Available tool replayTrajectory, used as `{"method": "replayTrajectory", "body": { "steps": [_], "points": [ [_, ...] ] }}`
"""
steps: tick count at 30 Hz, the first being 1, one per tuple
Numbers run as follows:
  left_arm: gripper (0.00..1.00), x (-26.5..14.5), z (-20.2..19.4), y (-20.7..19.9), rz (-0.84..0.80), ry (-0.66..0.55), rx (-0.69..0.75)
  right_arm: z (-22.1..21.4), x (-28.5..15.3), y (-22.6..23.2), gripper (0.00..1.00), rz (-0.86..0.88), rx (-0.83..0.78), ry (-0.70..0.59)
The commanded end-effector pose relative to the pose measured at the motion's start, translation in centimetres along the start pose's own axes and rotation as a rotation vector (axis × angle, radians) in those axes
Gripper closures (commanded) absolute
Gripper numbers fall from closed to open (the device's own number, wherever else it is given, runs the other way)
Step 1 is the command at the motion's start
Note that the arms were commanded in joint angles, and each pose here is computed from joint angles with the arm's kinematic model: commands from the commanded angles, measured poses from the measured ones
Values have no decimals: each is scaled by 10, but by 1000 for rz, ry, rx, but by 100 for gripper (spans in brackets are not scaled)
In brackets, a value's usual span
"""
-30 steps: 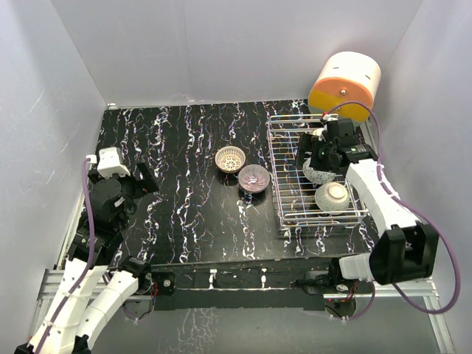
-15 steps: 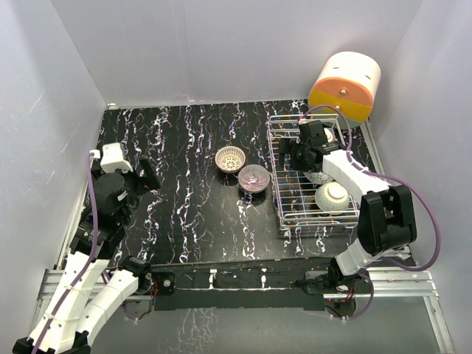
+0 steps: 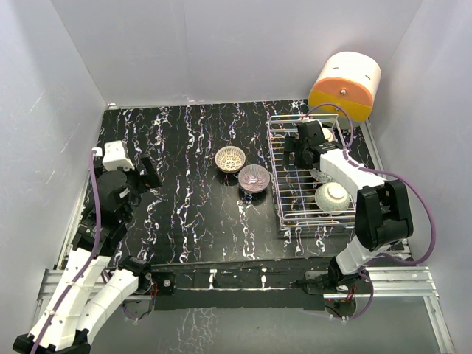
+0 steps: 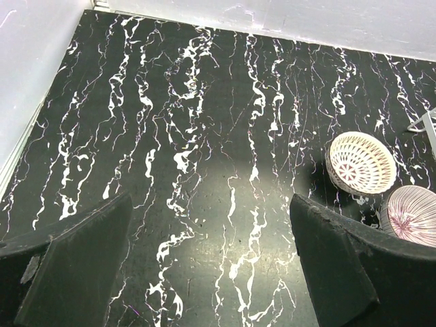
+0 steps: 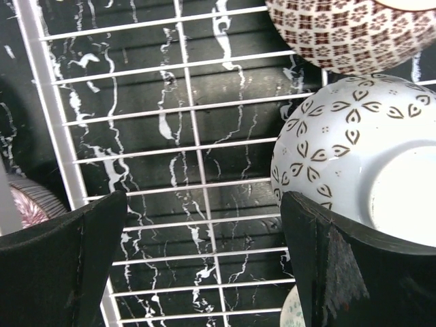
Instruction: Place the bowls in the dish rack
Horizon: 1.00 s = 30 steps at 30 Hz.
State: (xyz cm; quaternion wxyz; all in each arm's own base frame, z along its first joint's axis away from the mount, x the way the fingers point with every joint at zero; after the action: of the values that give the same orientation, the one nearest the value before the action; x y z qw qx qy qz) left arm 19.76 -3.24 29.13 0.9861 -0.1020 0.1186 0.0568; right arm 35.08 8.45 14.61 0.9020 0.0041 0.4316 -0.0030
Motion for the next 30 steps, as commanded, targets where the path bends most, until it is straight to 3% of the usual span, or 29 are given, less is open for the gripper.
{"method": "replayTrajectory", "body": {
  "steps": [1, 6, 11, 19, 25, 30],
  "points": [
    [3, -4, 9, 2, 8, -39, -6, 19, -3, -9, 0, -86, 14, -93],
    [3, -5, 8, 2, 7, -38, -11, 20, -7, -8, 0, -63, 7, -111],
    [3, -4, 9, 1, 3, -39, -12, 27, -21, 15, 0, 144, -39, -152],
    [3, -4, 10, 0, 1, -36, -6, 37, -69, 64, 0, 267, -152, -228],
    [3, -7, 16, 2, 14, -53, -11, 27, -95, 126, 0, 436, -325, -266],
    [3, -11, 19, 2, 11, -55, -22, 14, -97, 159, 0, 413, -427, -284]
  ]
}}
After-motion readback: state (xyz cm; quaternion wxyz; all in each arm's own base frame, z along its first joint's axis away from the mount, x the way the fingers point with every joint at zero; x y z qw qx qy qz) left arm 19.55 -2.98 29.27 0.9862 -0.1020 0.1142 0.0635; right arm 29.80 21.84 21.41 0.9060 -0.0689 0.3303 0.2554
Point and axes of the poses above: each gripper's point midway between its finger pads, its own x axis out along the fingers, its own y axis along the line the jaws close on, z = x × y, the point moved 6 cm from there along -x, back along the fingers, and after that the axes turned 5 degrees about -x, right-handed, at the moved point
